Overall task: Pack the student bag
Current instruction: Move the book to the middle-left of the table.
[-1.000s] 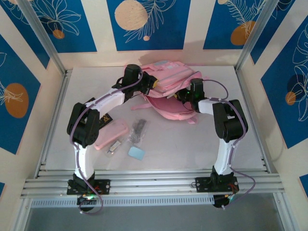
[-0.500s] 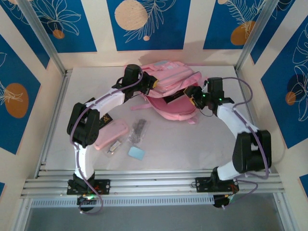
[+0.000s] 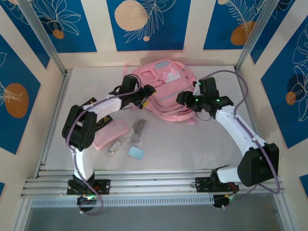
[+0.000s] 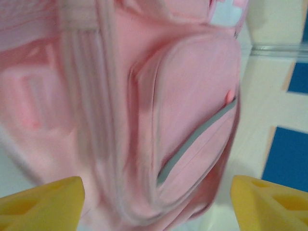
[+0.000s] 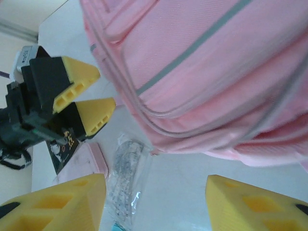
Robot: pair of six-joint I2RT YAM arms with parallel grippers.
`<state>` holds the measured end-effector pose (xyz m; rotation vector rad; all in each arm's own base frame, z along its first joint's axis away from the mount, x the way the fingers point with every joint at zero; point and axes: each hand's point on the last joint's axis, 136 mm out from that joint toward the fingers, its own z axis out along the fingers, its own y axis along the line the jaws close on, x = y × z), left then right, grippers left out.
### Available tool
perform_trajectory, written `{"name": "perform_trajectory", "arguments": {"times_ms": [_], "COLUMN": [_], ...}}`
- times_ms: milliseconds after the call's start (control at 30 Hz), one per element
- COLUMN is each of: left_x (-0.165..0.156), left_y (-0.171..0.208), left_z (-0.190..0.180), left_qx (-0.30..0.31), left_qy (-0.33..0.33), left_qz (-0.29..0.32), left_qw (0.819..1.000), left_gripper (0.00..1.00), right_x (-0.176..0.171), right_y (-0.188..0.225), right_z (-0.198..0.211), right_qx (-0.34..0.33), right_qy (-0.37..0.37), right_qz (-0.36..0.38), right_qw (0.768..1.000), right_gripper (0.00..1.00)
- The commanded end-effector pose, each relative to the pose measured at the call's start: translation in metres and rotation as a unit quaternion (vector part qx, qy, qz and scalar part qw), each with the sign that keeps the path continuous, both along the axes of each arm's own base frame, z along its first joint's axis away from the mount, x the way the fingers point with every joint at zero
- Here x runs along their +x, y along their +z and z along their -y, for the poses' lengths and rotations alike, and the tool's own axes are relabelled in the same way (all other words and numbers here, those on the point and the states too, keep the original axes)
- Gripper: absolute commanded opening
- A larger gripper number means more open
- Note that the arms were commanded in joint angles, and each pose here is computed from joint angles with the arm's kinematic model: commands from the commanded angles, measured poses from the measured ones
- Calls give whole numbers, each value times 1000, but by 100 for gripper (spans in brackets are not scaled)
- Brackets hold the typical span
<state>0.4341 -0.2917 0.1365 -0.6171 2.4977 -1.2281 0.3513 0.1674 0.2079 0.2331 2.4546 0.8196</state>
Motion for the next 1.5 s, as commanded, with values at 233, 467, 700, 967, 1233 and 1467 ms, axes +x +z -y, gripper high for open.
{"name": "perform_trajectory", "arguments": {"times_ms": [233, 467, 700, 967, 1233, 1467], "left_x": [-61, -85, -102, -88, -72, -39], "left_y": [-17, -35, -55, -90, -109, -117], "left_z": [-179, -291, -356, -361, -321, -255], "left_qx": [213, 273, 314, 316, 317, 310], "left_qy": [59, 163, 235, 210, 118, 18], "left_qz": [-35, -88, -130, -148, -134, -102], "left_qw": [975, 944, 911, 913, 932, 945], "left_gripper": [85, 89, 90, 83, 75, 69], "right_x": [39, 53, 66, 67, 63, 64], "right_y": [-14, -40, -67, -79, -95, -118], "right_z": [-101, -150, -175, -204, -242, -264], "right_qx": [-8, -5, -17, -1, -14, -46], "right_qy": [106, 144, 162, 198, 251, 298], "right_qz": [43, 35, 21, 14, 33, 51], "right_qw": [993, 989, 986, 980, 967, 952], "right_gripper": [57, 58, 58, 56, 54, 53]}}
